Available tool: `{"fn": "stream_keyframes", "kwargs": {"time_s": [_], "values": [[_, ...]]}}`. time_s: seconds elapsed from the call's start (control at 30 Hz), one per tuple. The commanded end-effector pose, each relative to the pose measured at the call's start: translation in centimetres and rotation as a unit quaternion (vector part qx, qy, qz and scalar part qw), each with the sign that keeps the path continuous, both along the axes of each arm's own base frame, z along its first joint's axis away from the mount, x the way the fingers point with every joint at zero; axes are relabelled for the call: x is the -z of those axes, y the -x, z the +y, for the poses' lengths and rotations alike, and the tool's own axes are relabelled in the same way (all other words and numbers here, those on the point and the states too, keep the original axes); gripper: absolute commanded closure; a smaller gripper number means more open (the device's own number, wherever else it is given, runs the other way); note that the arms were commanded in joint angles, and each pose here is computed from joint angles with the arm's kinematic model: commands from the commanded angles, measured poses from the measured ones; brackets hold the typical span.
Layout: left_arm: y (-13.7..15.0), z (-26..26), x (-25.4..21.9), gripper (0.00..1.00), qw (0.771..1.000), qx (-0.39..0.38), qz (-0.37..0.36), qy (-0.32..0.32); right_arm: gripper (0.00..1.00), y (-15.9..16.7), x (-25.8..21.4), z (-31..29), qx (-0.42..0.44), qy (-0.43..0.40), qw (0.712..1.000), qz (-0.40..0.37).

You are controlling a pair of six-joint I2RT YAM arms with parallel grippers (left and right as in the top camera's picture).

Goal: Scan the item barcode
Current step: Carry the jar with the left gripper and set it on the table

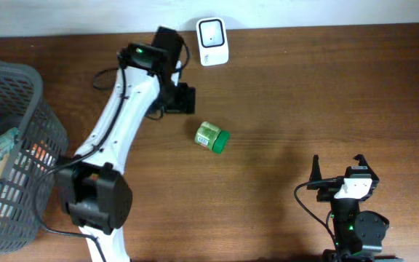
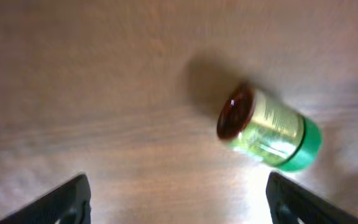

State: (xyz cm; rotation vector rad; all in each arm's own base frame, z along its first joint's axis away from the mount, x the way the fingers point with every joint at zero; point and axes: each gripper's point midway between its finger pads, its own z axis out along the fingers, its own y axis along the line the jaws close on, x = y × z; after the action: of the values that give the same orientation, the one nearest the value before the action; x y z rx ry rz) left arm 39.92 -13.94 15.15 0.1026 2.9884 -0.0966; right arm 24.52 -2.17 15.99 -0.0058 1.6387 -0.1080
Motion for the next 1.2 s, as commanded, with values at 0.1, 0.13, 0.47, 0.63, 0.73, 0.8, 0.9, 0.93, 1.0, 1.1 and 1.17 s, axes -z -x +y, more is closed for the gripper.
{"fn": "stream_keyframes", "kwargs": {"time_s": [0.1,0.13,0.47,0.63,0.73,0.8,0.9,0.93,1.0,1.1,1.17], "values": [[-2.1,-4.6,3.1,0.08,0.995,0.063,-0.07,0.033,0.02,0.0,0.2,0.1,-0.002,-0.005,1.0,0.001],[-1.8,-5.9,4.0,0.08,0.994,0.079,-0.065,0.035,0.02,0.0,0.2,0.1,-0.002,-0.005,1.0,0.001],[-3.0,-6.1,0.6,0.08,0.984,0.139,-0.105,0.028,0.02,0.0,0.2,0.1,-0.002,-0.005,1.0,0.001],[-4.5,0.8,-11.7,0.07,0.973,0.061,-0.218,0.045,0.02,0.0,0.2,0.1,-0.002,-0.005,1.0,0.001],[-5.3,4.8,-16.5,0.03,0.955,0.001,-0.292,0.058,0.02,0.0,0.2,0.1,-0.002,-0.005,1.0,0.001],[-6.5,4.0,-18.2,0.01,0.941,0.003,-0.326,0.09,0.02,0.0,0.2,0.1,-0.002,-0.005,1.0,0.001],[-6.1,3.3,-18.0,0.01,0.942,0.013,-0.318,0.107,0.02,0.0,0.2,0.1,-0.002,-0.005,1.0,0.001],[-6.0,3.3,-17.9,0.0,0.943,0.013,-0.315,0.107,0.02,0.0,0.2,0.1,-0.002,-0.005,1.0,0.001],[-5.8,3.4,-17.6,0.0,0.946,0.013,-0.308,0.105,0.02,0.0,0.2,0.1,-0.002,-0.005,1.0,0.001],[-5.6,3.5,-17.4,0.01,0.948,0.013,-0.302,0.104,0.02,0.0,0.2,0.1,-0.002,-0.005,1.0,0.001],[-5.6,3.5,-17.4,0.01,0.948,0.012,-0.302,0.103,0.02,0.0,0.2,0.1,-0.002,-0.005,1.0,0.001]]}}
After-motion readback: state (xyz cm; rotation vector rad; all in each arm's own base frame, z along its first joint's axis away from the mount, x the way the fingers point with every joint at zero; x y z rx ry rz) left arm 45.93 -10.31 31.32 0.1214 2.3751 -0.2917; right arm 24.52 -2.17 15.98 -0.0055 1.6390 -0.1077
